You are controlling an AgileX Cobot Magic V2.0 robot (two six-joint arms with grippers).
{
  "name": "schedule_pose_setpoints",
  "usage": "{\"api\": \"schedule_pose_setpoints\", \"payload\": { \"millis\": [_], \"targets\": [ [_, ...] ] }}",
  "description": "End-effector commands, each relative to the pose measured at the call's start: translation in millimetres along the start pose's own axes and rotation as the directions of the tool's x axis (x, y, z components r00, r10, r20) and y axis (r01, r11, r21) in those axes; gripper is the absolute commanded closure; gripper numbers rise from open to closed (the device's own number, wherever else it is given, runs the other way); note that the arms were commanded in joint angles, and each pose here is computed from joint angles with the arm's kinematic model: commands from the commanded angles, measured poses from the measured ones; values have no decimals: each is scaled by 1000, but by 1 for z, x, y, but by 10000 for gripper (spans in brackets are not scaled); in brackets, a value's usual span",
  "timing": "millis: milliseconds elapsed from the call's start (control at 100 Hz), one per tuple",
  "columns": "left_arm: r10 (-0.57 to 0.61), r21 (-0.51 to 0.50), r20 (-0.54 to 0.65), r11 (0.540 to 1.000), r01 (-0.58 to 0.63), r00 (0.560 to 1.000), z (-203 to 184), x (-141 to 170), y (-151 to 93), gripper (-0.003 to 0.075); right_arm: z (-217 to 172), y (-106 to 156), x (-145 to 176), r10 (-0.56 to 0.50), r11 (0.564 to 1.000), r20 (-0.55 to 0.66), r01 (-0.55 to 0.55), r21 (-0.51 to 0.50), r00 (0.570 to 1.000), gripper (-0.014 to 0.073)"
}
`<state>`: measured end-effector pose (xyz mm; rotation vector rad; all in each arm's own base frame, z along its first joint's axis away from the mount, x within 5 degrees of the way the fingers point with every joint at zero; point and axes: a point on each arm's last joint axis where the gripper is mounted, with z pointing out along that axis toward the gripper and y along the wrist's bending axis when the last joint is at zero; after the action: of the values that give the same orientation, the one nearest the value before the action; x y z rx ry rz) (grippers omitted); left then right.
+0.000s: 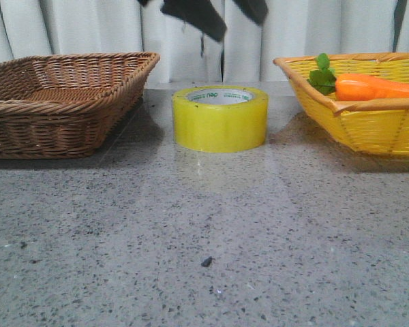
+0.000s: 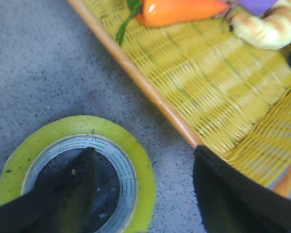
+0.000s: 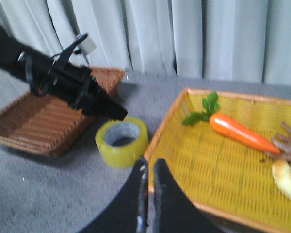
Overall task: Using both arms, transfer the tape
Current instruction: 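Lower the left gripper into the tape roll's hole and grasp its rim, then carry the tape roll with the left gripper into the brown basket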
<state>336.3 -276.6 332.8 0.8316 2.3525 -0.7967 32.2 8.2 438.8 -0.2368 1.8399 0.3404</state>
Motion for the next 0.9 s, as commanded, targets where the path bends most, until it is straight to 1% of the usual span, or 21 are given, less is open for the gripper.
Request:
{"api": "schedule_pose_setpoints", "payload": {
  "millis": [0, 50, 90, 150, 250, 430, 670, 820, 890],
  "targets": [
    [-8, 31, 74, 999, 6, 997, -17, -17, -11, 271, 2, -1, -5, -6, 1000, -4, 6, 24, 1000, 662],
    [-8, 19, 66, 1000, 7, 998, -12, -17, -8, 235, 2, -2, -2, -5, 1000, -33, 6, 30, 999, 662],
    [-5, 3, 58, 1000, 5, 998, -9, -16, -5, 221, 2, -2, -1, -4, 999, -48, 6, 33, 999, 662],
    [2, -25, 41, 1000, -1, 999, -3, -14, 0, 220, 2, -2, 0, -4, 999, -59, 6, 35, 998, 662],
    [-34, -50, 7, 998, 34, 999, 8, -10, 7, 220, 2, -2, 0, -4, 999, -57, 6, 35, 998, 662],
    [-52, -40, -38, 998, 50, 998, 25, -4, 11, 220, 2, -3, -2, -14, 999, -30, 15, 43, 999, 662],
    [-68, -37, -56, 997, 66, 996, 35, -1, 15, 223, 3, -5, -3, -34, 997, -24, 35, 71, 999, 662],
    [-118, 27, -59, 992, 119, 991, 43, 0, 10, 229, 3, -6, -3, -37, 996, -23, 39, 76, 999, 662],
    [-113, 41, -60, 992, 116, 992, 44, 0, 4, 228, 3, -6, -3, -38, 996, -23, 40, 78, 999, 662]
  ]
}}
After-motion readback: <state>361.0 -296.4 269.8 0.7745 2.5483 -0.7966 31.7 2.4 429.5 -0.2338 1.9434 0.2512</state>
